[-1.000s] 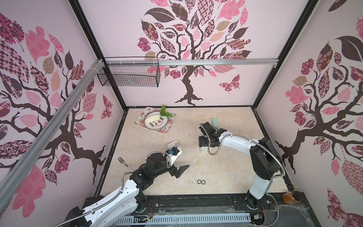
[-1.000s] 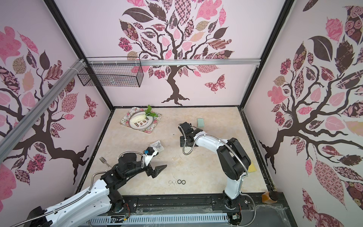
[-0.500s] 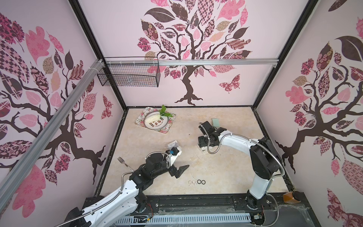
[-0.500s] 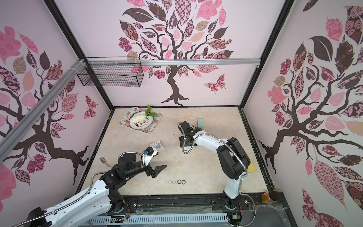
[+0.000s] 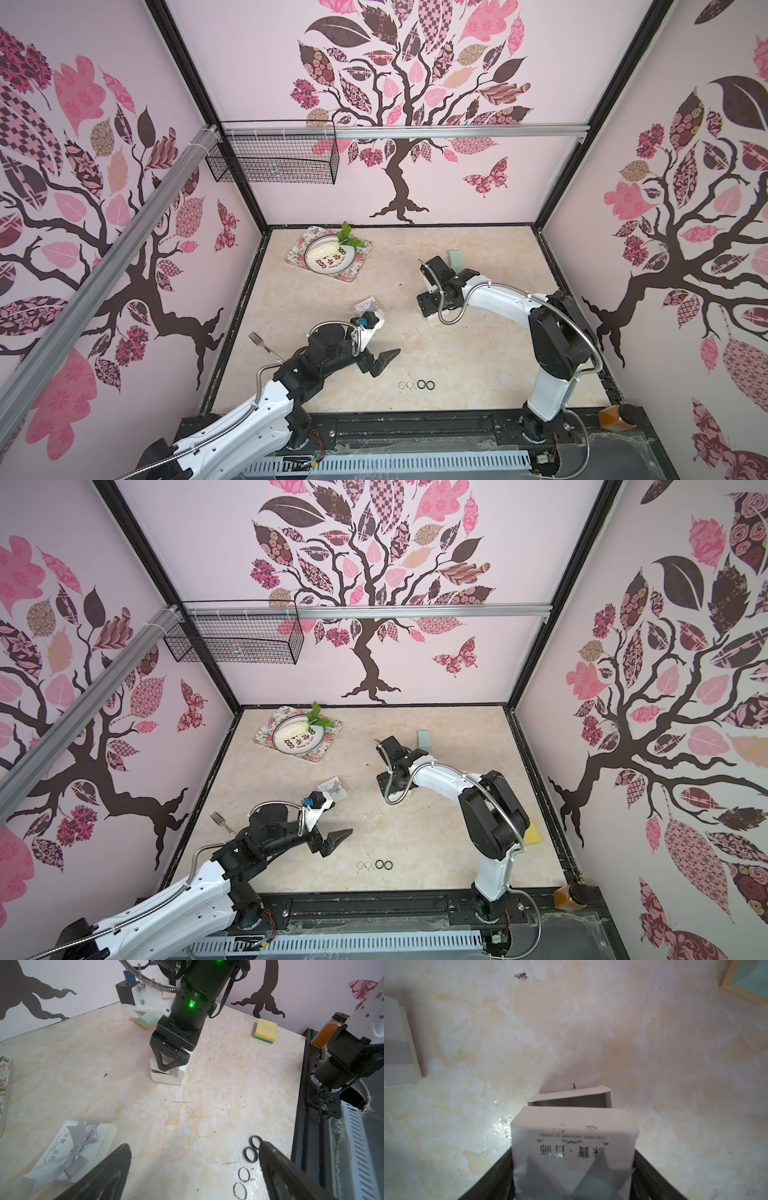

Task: Take the rings out of the lift-off lid box
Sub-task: Close the lid on the jewelry box.

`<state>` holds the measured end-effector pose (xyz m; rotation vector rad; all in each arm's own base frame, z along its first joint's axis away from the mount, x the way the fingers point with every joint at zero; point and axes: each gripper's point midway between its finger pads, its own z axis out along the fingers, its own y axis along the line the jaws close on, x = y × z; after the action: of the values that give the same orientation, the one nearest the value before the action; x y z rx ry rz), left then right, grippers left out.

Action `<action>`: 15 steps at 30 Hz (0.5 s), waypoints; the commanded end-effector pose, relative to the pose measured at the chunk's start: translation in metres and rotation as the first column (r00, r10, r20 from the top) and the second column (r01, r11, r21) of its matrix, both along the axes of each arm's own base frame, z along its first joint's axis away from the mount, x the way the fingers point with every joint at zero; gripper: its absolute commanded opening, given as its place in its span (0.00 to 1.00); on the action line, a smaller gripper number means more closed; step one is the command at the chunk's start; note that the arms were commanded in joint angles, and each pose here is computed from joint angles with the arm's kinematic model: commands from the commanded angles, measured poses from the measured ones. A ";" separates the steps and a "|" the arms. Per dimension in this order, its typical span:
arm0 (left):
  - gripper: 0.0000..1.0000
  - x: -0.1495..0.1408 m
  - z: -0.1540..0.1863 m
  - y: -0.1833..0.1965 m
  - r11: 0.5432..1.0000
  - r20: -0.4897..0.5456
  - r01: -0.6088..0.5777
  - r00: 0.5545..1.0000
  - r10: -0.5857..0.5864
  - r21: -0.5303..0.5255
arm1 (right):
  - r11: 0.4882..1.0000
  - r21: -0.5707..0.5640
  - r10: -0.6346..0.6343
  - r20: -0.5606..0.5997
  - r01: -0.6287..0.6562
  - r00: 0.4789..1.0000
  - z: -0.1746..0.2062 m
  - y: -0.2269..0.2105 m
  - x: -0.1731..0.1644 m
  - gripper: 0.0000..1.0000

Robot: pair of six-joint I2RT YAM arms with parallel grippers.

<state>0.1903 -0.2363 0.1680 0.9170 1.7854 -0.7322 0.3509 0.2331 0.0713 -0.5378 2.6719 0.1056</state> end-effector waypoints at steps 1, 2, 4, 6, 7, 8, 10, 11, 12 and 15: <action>0.98 -0.004 -0.007 -0.001 1.000 0.004 0.022 1.000 -0.022 0.005 | 0.995 -0.048 0.093 0.021 -0.092 0.995 0.010 0.002 0.007 0.78; 0.98 -0.005 -0.008 -0.001 1.000 0.003 0.023 1.000 -0.023 0.007 | 0.993 -0.051 0.105 0.022 -0.103 0.994 0.010 0.001 0.008 0.78; 0.98 -0.005 -0.007 -0.001 1.000 0.002 0.024 1.000 -0.024 0.006 | 0.991 -0.041 0.124 0.013 -0.124 0.992 0.008 0.000 0.010 0.78; 0.98 -0.005 -0.008 -0.001 1.000 0.000 0.025 1.000 -0.025 0.006 | 0.990 -0.019 0.142 0.000 -0.142 0.990 0.007 0.000 0.012 0.78; 0.99 -0.005 -0.008 -0.001 1.000 0.001 0.025 1.000 -0.025 0.008 | 0.988 -0.013 0.153 -0.011 -0.153 0.988 0.004 0.000 0.011 0.78; 0.98 -0.005 -0.009 -0.001 1.000 -0.001 0.026 1.000 -0.026 0.010 | 0.987 -0.013 0.159 -0.018 -0.159 0.987 0.002 0.000 0.012 0.77; 0.98 -0.004 -0.008 -0.001 1.000 0.000 0.025 1.000 -0.025 0.008 | 0.985 -0.011 0.169 -0.037 -0.170 0.985 -0.003 -0.001 0.011 0.78; 0.98 -0.004 -0.008 -0.002 1.000 0.001 0.025 1.000 -0.025 0.008 | 0.984 -0.010 0.175 -0.044 -0.175 0.984 -0.004 -0.001 0.011 0.78; 0.98 -0.004 -0.009 -0.002 1.000 -0.001 0.026 1.000 -0.026 0.009 | 0.984 -0.013 0.177 -0.049 -0.178 0.983 -0.006 -0.001 0.011 0.78; 0.98 -0.004 -0.010 -0.002 1.000 -0.003 0.027 1.000 -0.027 0.011 | 0.983 -0.012 0.182 -0.062 -0.183 0.981 -0.010 0.001 0.012 0.77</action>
<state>0.1903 -0.2371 0.1652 0.9225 1.7946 -0.7339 0.3638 0.2270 0.0662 -0.7346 2.6624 0.1334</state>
